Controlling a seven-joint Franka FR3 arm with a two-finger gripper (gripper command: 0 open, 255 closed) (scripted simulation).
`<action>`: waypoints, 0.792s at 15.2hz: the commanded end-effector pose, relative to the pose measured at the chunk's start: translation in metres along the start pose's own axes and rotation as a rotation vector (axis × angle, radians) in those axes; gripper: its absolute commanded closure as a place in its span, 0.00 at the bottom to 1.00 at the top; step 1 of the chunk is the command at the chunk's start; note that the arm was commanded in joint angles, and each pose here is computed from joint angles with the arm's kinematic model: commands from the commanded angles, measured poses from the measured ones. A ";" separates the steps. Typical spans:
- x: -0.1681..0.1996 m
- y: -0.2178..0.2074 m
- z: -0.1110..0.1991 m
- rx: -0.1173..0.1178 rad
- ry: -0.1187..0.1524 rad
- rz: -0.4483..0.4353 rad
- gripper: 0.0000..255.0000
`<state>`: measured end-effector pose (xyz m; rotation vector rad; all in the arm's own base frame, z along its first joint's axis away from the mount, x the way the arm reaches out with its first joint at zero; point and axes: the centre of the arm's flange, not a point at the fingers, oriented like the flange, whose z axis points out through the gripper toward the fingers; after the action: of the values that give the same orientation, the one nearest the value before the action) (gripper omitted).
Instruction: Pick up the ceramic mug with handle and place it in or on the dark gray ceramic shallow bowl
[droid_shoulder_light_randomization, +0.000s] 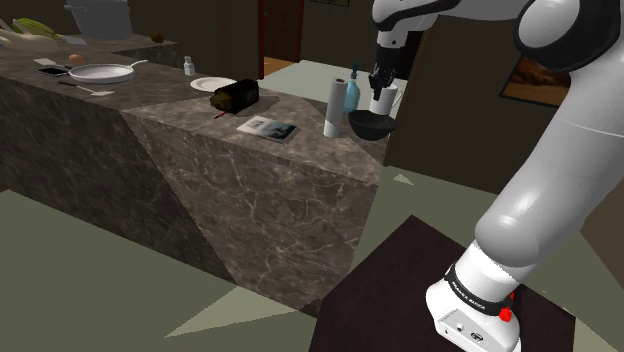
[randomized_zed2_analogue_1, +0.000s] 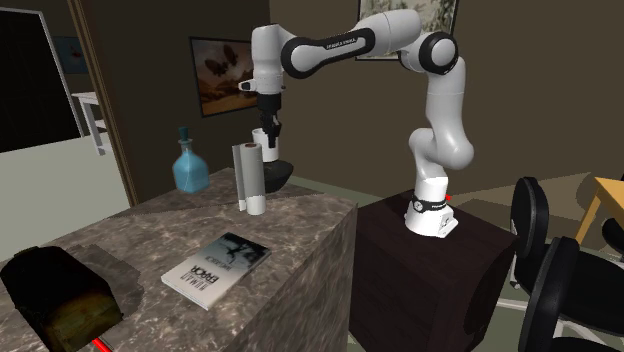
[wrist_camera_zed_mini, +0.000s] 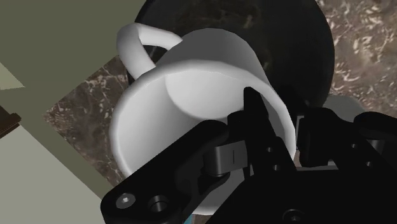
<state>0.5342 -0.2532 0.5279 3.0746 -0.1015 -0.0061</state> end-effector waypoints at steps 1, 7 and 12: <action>-0.001 -0.001 0.011 0.000 0.001 0.000 1.00; -0.001 -0.002 0.025 0.000 0.001 0.000 1.00; -0.001 -0.002 0.025 0.000 0.001 0.000 1.00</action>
<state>0.5336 -0.2523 0.5027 3.0744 -0.1013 -0.0052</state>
